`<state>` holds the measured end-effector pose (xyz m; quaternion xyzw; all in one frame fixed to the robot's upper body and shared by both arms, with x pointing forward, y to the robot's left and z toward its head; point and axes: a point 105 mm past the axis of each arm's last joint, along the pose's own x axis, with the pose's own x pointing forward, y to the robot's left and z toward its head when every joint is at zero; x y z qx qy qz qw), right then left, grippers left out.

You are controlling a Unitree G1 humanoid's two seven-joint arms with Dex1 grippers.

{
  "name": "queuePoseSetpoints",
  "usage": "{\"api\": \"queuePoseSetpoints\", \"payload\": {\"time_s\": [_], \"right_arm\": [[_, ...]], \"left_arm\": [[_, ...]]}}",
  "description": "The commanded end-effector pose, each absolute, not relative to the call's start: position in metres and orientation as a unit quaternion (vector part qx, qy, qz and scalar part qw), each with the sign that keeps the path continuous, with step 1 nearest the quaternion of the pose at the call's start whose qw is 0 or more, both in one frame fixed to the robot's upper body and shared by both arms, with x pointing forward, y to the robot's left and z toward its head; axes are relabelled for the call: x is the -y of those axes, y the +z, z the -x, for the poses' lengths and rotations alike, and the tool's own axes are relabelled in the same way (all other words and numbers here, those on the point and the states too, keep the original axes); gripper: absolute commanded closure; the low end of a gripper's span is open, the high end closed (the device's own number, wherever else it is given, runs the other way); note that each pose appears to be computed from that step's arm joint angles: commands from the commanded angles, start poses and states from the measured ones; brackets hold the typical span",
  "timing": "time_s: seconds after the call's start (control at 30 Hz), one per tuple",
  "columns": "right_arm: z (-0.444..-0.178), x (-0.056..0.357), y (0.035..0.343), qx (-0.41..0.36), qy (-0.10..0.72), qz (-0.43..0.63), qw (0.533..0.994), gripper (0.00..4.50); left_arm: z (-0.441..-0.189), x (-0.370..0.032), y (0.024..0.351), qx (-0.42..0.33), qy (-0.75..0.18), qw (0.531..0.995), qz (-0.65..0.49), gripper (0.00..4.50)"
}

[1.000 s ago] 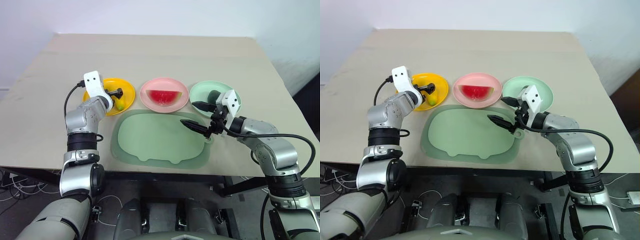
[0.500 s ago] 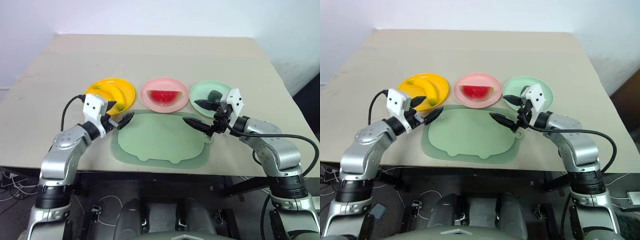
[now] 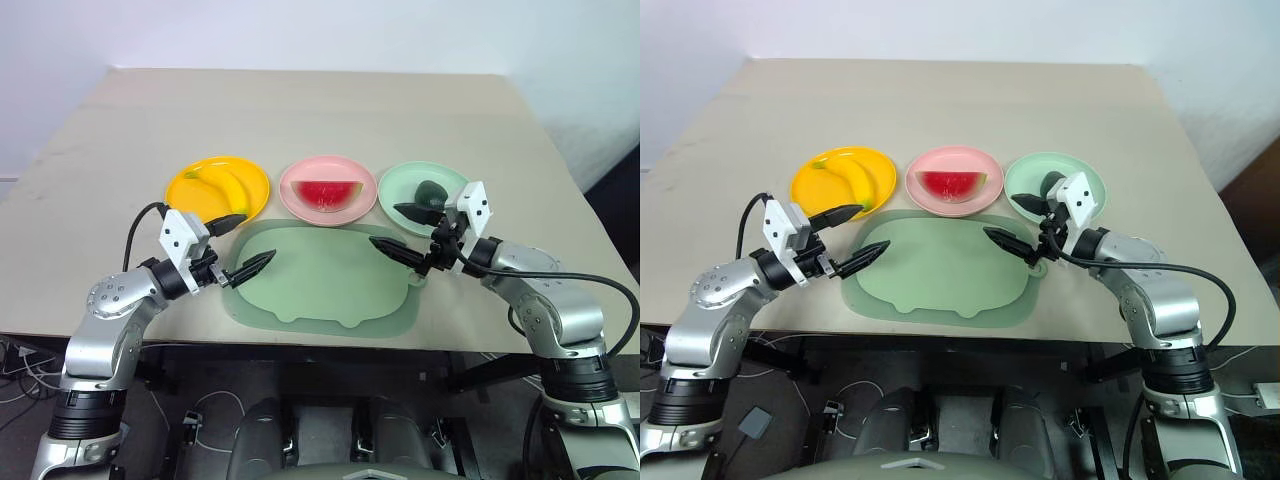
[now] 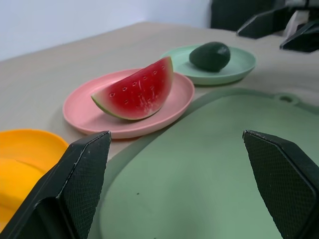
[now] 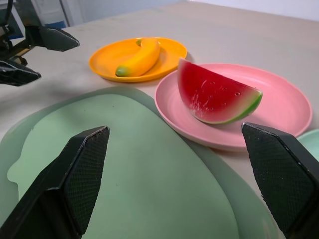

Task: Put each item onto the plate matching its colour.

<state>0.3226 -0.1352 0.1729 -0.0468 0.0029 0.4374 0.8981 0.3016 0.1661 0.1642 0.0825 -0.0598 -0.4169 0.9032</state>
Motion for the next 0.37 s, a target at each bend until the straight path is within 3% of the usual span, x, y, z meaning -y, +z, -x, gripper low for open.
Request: {"api": "queuePoseSetpoints", "payload": {"time_s": [0.03,0.37], "right_arm": [[-0.319,0.138,0.187,0.026,0.437,0.044,0.898,0.0],[-0.315,0.15,0.172,-0.008,0.446,0.046,0.894,0.0]], "left_arm": [[-0.301,-0.178,0.176,0.073,-0.407,0.908,-0.065,0.05],[-0.291,-0.193,0.169,0.051,-0.393,0.917,-0.037,0.05]]}}
